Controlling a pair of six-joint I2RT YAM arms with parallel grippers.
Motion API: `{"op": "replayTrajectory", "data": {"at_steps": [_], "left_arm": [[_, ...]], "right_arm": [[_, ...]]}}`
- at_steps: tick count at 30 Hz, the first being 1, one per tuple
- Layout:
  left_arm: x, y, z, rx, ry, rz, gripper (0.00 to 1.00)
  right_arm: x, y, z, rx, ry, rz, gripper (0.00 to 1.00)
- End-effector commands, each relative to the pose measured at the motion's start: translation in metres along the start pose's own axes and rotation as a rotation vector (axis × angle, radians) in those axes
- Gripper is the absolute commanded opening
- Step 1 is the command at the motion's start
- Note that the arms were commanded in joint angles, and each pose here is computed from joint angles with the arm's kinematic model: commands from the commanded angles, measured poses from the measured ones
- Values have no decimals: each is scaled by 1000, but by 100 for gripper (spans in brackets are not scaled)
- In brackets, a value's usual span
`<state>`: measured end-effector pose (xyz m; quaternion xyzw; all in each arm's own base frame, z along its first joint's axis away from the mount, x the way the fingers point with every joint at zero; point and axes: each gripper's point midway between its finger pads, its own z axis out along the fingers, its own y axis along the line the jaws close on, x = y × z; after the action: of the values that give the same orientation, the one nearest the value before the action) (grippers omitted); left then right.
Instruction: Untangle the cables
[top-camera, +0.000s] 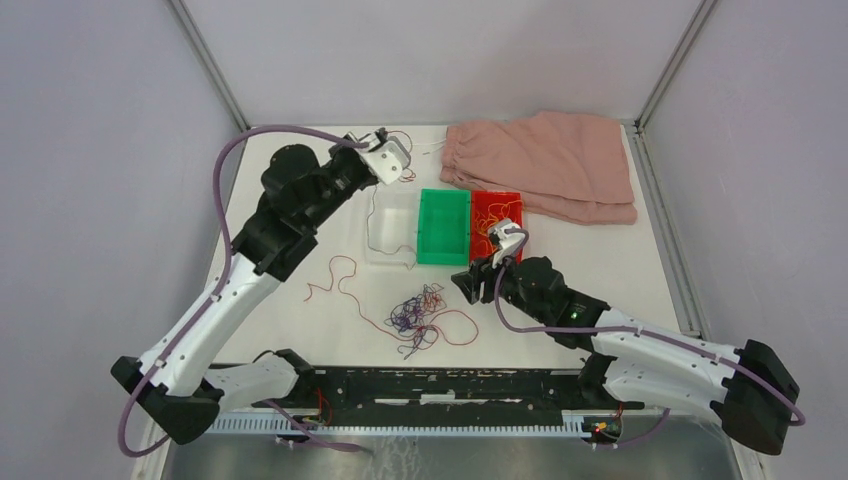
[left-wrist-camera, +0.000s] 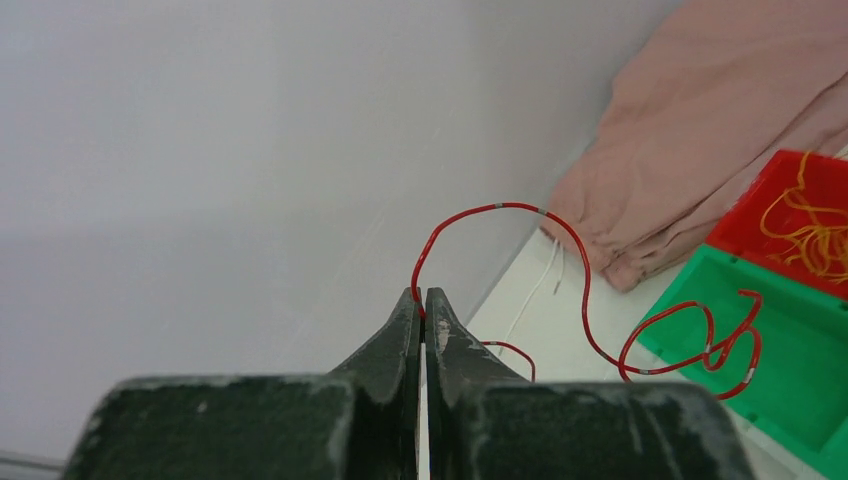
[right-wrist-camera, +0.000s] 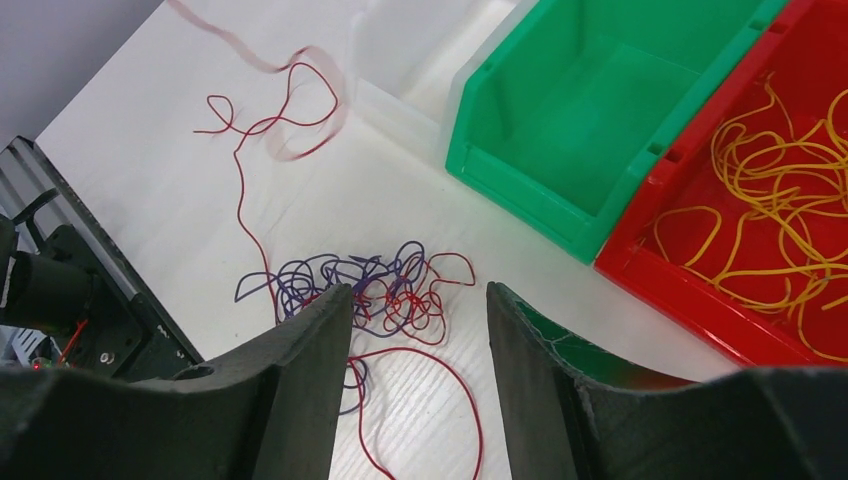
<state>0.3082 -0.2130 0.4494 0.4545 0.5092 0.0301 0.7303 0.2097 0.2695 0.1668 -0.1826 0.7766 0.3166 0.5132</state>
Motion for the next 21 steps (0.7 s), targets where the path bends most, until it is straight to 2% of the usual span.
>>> {"op": "replayTrajectory", "data": {"at_steps": [1, 6, 13, 21], "left_arm": [[25, 18, 16, -29, -11, 0, 3], [67, 8, 37, 8, 29, 36, 3], [122, -30, 67, 97, 120, 60, 3], [173, -72, 85, 158, 255, -127, 3]], "right_arm": [[-29, -1, -6, 28, -82, 3, 58], [-31, -7, -11, 51, -92, -9, 57], [-32, -13, -14, 79, -103, -16, 56], [-35, -17, -21, 94, -115, -31, 56]]}}
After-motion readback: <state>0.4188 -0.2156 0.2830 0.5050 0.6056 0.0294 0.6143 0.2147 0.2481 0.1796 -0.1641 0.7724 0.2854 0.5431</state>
